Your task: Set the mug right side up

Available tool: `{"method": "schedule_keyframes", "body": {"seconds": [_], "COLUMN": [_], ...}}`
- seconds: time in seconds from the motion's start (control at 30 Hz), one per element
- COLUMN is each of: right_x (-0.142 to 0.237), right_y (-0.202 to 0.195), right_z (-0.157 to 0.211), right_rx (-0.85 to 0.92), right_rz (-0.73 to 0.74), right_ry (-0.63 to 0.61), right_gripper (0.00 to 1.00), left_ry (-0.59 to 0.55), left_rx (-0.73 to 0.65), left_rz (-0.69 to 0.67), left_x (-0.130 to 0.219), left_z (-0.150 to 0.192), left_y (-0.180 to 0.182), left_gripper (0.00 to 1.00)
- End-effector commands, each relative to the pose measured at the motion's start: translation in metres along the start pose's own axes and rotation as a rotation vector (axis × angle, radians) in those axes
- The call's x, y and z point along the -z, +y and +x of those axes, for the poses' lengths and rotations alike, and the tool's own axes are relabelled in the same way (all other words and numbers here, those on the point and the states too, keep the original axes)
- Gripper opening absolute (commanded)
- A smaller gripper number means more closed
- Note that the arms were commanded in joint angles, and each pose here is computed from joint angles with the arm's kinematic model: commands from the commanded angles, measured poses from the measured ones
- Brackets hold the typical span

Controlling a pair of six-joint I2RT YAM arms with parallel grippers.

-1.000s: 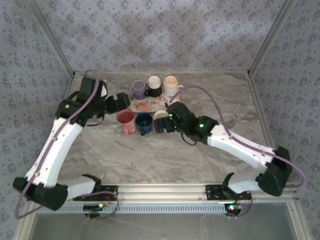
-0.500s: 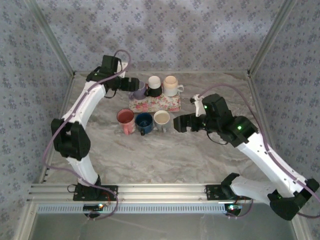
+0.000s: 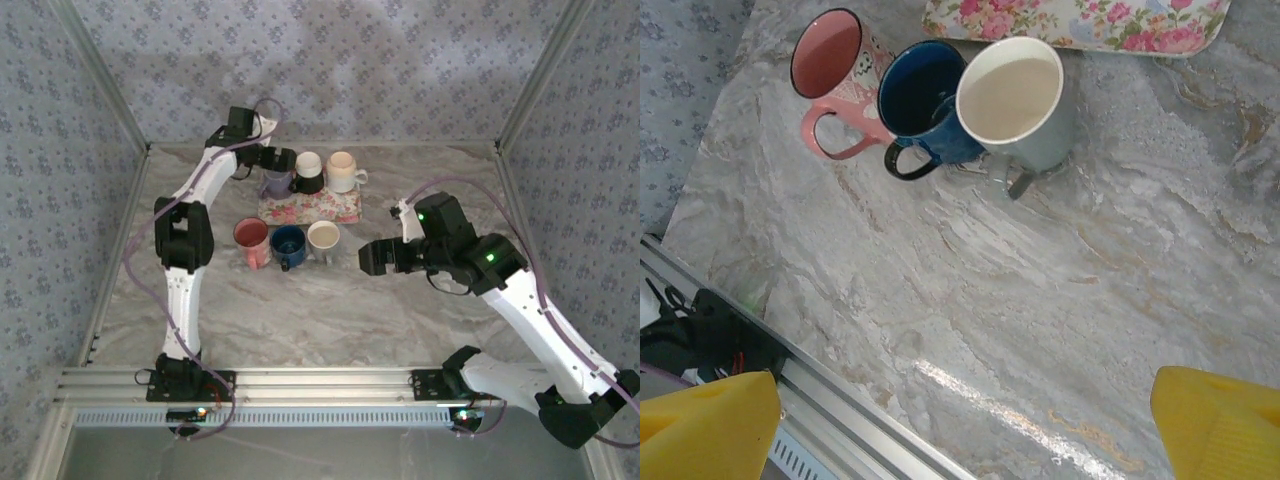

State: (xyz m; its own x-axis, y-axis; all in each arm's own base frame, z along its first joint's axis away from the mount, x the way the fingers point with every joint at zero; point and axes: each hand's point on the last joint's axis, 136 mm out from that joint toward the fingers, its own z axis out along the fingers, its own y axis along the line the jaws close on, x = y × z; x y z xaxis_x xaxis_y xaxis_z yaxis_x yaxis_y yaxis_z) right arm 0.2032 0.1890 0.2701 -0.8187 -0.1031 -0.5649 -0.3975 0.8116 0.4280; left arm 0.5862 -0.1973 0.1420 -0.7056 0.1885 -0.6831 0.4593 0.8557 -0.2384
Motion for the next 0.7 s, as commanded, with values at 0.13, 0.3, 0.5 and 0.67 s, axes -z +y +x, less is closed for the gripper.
{"method": "schedule_keyframes", "body": {"seconds": [0.13,0.3,0.5,0.67], "right_x": [0.003,-0.004,-0.009,-0.009], "right_y": [-0.003,-0.005,-0.005,-0.005], "right_z": [0.000,0.002,0.003,0.004], "right_rx": [-0.001,-0.007,-0.016,-0.017], "right_rz": [0.016,0.011,0.004,0.004], "right_ry": [0.024,0.039,0.047,0.048], "right_gripper": [0.97,0.97,0.97,0.97], "left_ry": [0.003,0.045,0.097,0.127], "left_rx": [-0.003,0.016,0.036,0.061], "left_rz": [0.052,0.074,0.102,0.112], "left_x": [-0.003,-0.009,-0.014,-0.016], "left_z": [-0.001,0.013,0.029,0.038], "left_y": [-0.002,-0.004,-0.008,-0.010], "left_gripper": [0.98,0.98,0.96,0.95]}}
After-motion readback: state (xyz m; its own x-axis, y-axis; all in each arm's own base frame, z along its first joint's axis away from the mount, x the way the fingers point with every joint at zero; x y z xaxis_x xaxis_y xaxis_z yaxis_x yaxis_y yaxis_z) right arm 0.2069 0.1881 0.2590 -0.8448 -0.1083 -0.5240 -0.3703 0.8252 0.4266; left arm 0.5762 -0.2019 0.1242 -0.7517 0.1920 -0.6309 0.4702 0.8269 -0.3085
